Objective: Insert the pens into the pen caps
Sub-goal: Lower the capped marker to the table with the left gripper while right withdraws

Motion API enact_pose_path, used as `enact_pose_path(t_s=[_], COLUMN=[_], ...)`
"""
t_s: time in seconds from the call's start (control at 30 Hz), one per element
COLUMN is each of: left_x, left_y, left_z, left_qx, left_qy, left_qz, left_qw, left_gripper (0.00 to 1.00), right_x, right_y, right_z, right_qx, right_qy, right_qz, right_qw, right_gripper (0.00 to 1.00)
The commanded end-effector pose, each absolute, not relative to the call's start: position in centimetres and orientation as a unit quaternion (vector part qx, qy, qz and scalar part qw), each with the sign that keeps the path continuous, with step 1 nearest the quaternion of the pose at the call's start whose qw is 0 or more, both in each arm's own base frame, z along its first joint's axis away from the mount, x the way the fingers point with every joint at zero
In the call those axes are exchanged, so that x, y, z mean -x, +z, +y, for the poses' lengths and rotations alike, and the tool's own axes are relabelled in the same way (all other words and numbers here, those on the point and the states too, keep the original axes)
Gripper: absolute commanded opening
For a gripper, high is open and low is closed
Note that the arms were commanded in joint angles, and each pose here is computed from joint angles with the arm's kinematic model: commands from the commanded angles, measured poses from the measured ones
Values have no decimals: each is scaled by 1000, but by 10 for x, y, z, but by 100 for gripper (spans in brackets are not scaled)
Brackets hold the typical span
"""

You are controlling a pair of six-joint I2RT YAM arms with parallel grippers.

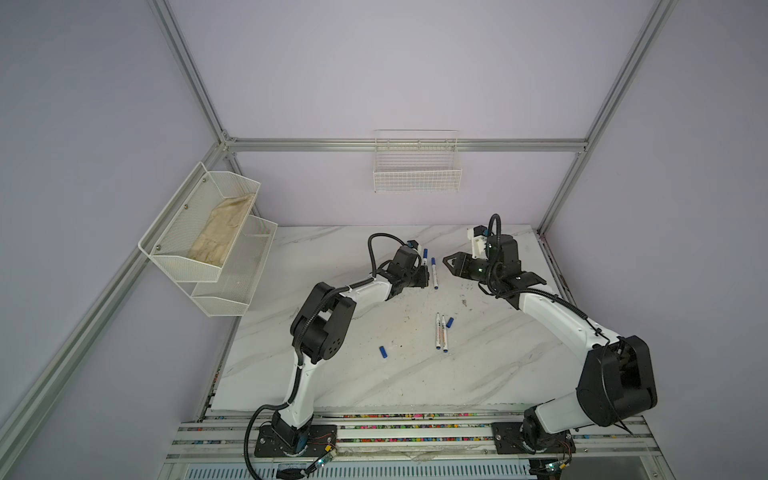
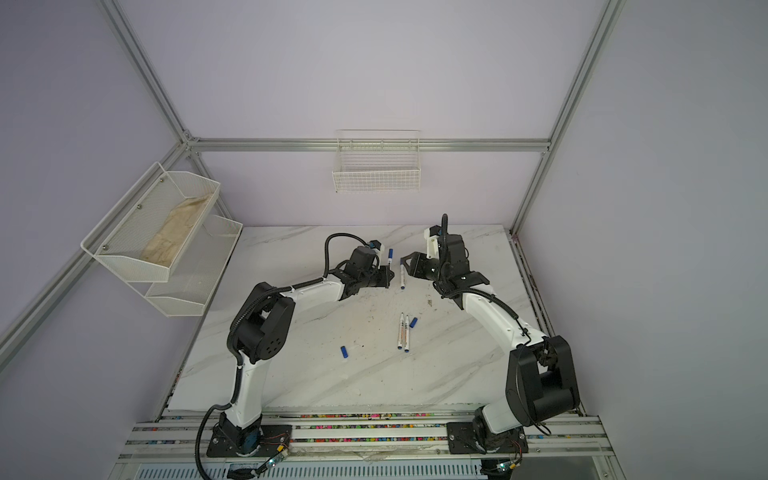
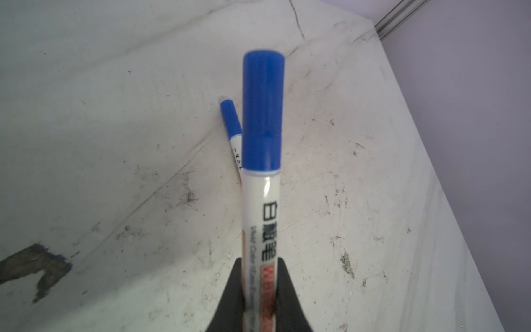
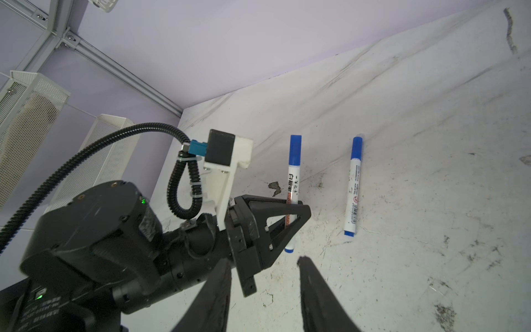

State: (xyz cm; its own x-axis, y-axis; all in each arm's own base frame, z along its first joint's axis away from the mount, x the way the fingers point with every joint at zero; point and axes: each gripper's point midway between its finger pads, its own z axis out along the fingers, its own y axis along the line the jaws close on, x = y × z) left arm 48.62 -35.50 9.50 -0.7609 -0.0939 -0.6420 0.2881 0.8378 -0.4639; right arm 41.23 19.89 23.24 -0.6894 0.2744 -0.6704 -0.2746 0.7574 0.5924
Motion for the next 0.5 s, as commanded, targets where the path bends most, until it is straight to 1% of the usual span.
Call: enact_pose_path(t_s=[0.0, 0.17, 0.2, 0.33, 0.4, 0.47], left_x=[-501, -509, -509, -510, -510, -510], left_y=[96, 83, 81, 68, 62, 60], left_z=[-346, -346, -346, -342, -339, -337], left_qx=[-19, -16, -15, -6, 0, 5], left_qy=[-257, -243, -242, -222, -212, -205], left_qz=[909, 915, 916, 926, 930, 933], left_qw=[327, 322, 319, 306, 301, 296], left_gripper=[0, 0, 1, 10, 18, 23], right_x=[-410, -407, -406, -405, -404, -403], right_y=[225, 228, 227, 229, 228, 227], right_z=[197, 195, 195, 196, 196, 197], right_qx=[-9, -6, -6, -5, -5, -5], right_qy=[347, 344, 344, 348, 350, 351], right_qz=[856, 855, 855, 854, 854, 854], right_qw=[384, 389, 388, 387, 385, 384], right_gripper=[41, 40, 40, 40, 39, 39])
